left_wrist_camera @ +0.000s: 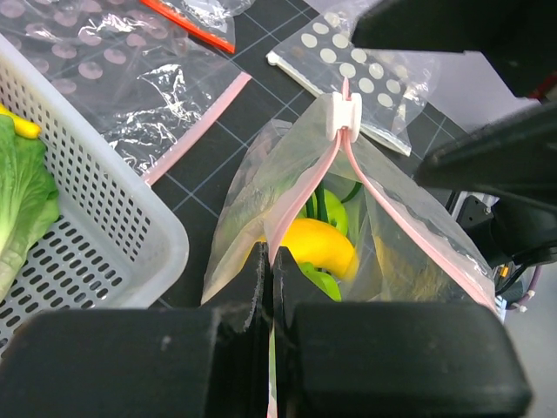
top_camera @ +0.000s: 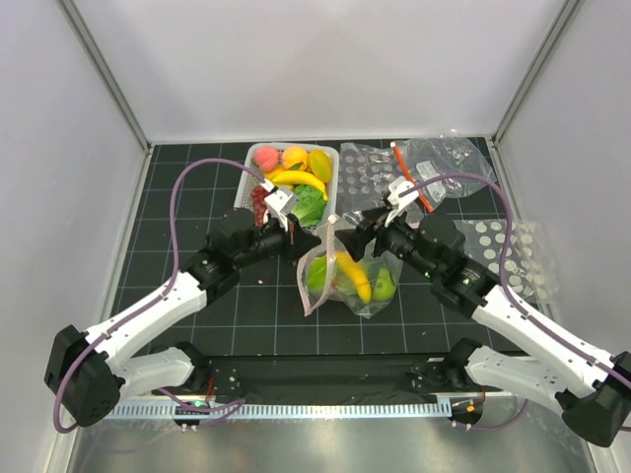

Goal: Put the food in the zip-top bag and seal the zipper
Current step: Adjust the zipper food storage bag at the center of the board, then zip the zipper food storage bag at the center of the board.

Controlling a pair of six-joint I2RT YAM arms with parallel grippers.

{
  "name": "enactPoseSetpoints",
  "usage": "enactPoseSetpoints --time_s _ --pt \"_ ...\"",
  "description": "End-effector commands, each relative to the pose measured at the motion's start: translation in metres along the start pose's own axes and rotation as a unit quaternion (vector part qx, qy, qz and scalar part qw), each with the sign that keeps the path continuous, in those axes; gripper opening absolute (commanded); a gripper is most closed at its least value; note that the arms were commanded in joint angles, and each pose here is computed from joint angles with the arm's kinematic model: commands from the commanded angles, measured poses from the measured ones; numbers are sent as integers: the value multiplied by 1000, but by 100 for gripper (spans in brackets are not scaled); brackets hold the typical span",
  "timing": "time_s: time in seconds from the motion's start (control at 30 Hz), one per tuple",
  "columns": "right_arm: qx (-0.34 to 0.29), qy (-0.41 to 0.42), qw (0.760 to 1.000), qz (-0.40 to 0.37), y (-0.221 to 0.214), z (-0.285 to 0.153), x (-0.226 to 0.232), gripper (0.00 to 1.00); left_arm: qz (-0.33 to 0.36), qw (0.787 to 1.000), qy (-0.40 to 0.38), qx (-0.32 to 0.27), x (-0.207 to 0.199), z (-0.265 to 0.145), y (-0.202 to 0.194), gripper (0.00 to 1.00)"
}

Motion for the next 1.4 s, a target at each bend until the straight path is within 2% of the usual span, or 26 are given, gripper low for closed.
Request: enactPoseSetpoints --time_s 0.0,0.2,0.27,0.4,0.43,0.5,0.53,0.6,0.63,0.7,0.73,0.8,0.97,1.07,1.17,1.37 --pt "-32 93 995 8 10 9 15 86 36 997 -38 -51 -15 -3 23 0" --pt "-14 138 990 -5 1 24 21 85 37 997 -36 -49 -13 -2 22 0" --pt "-13 150 989 -6 -2 28 23 82 37 997 -36 -49 -13 -2 22 0" --pt "-14 179 984 -11 -5 26 29 58 33 998 -28 -54 -12 -5 22 0" --pt "-18 175 984 -10 -4 25 28 41 32 998 -26 -54 -11 -5 22 0" --pt "-28 165 986 -8 -4 20 26 30 31 998 -24 -56 -12 -5 23 0" --pt "-36 158 987 -7 -2 19 24 27 29 998 -23 -56 -11 -5 23 0" --pt "-42 157 987 -5 -2 13 24 27 27 998 -23 -58 -12 -6 24 0" --pt "-42 158 986 -3 -2 12 25 19 26 998 -24 -57 -12 -6 23 0" --pt "-43 156 987 2 -1 9 25 12 25 998 -28 -58 -14 -7 24 1" --pt "-45 154 987 5 0 7 25 7 25 997 -35 -58 -17 -8 24 2" --pt "-47 152 987 13 2 5 25 2 26 997 -44 -62 -22 -11 27 17" --pt "-62 140 988 30 14 -6 25 1 40 993 -75 -80 -41 -23 33 43" --pt "-68 129 988 49 21 -12 23 1 53 989 -90 -100 -52 -32 37 52" --pt "-52 127 988 75 22 -16 25 1 62 986 -102 -112 -60 -38 39 60" --pt "-55 136 984 104 25 -25 31 1 84 983 -124 -105 -71 -35 35 62"
Point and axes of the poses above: each gripper's point midway between its finger pads, its own z axis out along the fingers, its own x axis along the line the jaws close on, y = z × x, the point moved 4 cm from there along -z, back along the fingers, and after that the axes turned 3 degrees about -z, right-handed, at the moved point
